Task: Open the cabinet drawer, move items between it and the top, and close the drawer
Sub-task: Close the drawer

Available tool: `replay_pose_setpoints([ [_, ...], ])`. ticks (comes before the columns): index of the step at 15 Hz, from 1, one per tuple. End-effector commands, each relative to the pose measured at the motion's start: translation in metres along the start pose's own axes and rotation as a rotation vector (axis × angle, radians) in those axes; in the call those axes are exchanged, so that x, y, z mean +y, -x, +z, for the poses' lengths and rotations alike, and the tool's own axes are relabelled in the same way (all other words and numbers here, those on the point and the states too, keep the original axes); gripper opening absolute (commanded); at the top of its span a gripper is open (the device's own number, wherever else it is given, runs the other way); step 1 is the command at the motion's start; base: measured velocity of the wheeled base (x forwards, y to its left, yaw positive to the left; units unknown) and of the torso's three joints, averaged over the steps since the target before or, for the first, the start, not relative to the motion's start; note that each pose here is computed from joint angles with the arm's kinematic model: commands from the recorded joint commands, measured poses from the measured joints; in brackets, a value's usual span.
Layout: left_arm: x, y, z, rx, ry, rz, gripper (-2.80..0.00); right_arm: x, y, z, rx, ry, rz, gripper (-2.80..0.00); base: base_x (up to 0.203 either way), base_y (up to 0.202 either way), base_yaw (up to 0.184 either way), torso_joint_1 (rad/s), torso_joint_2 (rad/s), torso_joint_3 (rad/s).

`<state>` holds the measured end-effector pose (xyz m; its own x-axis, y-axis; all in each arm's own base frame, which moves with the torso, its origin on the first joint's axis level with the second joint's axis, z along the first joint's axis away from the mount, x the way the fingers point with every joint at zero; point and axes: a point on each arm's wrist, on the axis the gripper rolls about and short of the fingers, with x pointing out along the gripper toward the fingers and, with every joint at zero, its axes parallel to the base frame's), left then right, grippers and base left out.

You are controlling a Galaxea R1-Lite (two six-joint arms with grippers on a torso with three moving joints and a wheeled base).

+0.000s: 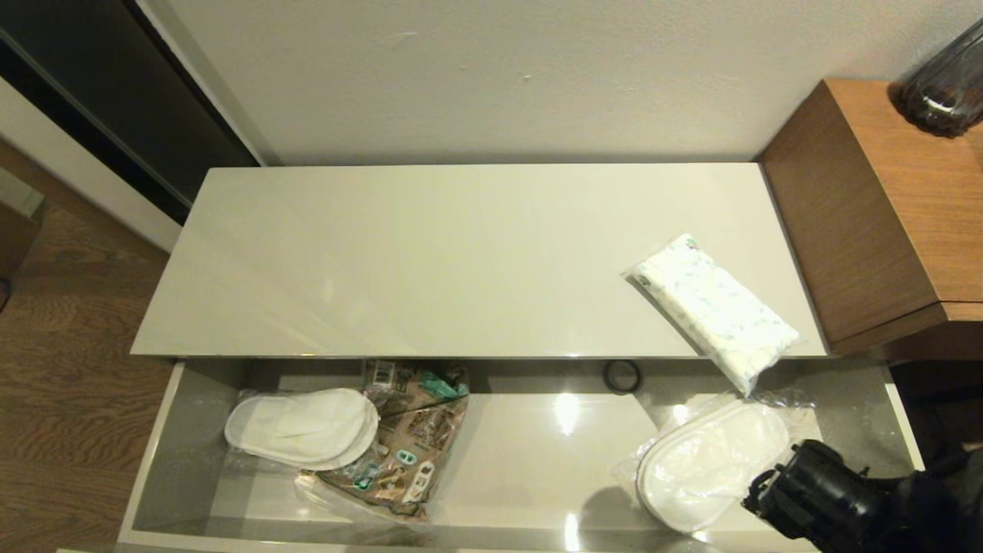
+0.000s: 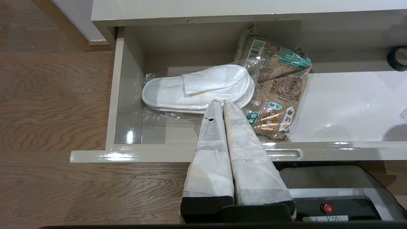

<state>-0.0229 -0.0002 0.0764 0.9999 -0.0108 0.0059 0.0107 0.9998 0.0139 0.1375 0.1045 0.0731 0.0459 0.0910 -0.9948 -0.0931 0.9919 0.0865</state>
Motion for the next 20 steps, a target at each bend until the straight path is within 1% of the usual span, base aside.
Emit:
replay_pose_setpoints([
  [1, 0.0, 0.0, 0.0, 0.0, 0.0, 0.0, -2.8, 0.002, -0.028, 0.006, 0.117, -0.006, -0.052, -2.8, 0.0, 0.0, 0.0, 0.0, 0.0, 0.0],
  [2, 0.0, 0.0, 0.0, 0.0, 0.0, 0.0, -2.8, 0.002, -0.036, 0.007, 0.141, -0.011, -0.078, -2.8, 0.0, 0.0, 0.0, 0.0, 0.0, 0.0],
  [3, 0.0, 0.0, 0.0, 0.0, 0.0, 0.0, -2.8, 0.002, -0.04, 0.009, 0.133, -0.012, -0.11, -2.8, 0.0, 0.0, 0.0, 0.0, 0.0, 0.0],
  [4, 0.0, 0.0, 0.0, 0.0, 0.0, 0.0, -2.8, 0.003, -0.044, 0.012, 0.106, -0.014, -0.131, -2.8, 0.0, 0.0, 0.0, 0.0, 0.0, 0.0],
  [7, 0.0, 0.0, 0.0, 0.0, 0.0, 0.0, -2.8, 0.009, -0.052, 0.024, 0.034, -0.043, -0.148, -2.8, 0.0, 0.0, 0.0, 0.0, 0.0, 0.0],
  [9, 0.0, 0.0, 0.0, 0.0, 0.0, 0.0, -2.8, 0.014, -0.057, 0.038, -0.047, -0.076, -0.219, -2.8, 0.0, 0.0, 0.0, 0.0, 0.0, 0.0],
  [10, 0.0, 0.0, 0.0, 0.0, 0.0, 0.0, -2.8, 0.015, -0.058, 0.039, -0.053, -0.077, -0.226, -2.8, 0.0, 0.0, 0.0, 0.0, 0.0, 0.0],
  [11, 0.0, 0.0, 0.0, 0.0, 0.0, 0.0, -2.8, 0.015, -0.06, 0.043, -0.093, -0.074, -0.295, -2.8, 0.0, 0.0, 0.0, 0.0, 0.0, 0.0],
  [12, 0.0, 0.0, 0.0, 0.0, 0.0, 0.0, -2.8, 0.017, -0.061, 0.049, -0.13, -0.074, -0.326, -2.8, 0.0, 0.0, 0.0, 0.0, 0.0, 0.0],
  [14, 0.0, 0.0, 0.0, 0.0, 0.0, 0.0, -2.8, 0.021, -0.057, 0.057, -0.163, -0.084, -0.312, -2.8, 0.0, 0.0, 0.0, 0.0, 0.0, 0.0],
  [16, 0.0, 0.0, 0.0, 0.0, 0.0, 0.0, -2.8, 0.022, -0.048, 0.07, -0.228, -0.107, -0.326, -2.8, 0.0, 0.0, 0.0, 0.0, 0.0, 0.0],
  [18, 0.0, 0.0, 0.0, 0.0, 0.0, 0.0, -2.8, 0.027, -0.025, 0.094, -0.345, -0.126, -0.318, -2.8, 0.0, 0.0, 0.0, 0.0, 0.0, 0.0],
  [20, 0.0, 0.0, 0.0, 0.0, 0.0, 0.0, -2.8, 0.026, 0.004, 0.119, -0.44, -0.136, -0.325, -2.8, 0.0, 0.0, 0.0, 0.0, 0.0, 0.0],
])
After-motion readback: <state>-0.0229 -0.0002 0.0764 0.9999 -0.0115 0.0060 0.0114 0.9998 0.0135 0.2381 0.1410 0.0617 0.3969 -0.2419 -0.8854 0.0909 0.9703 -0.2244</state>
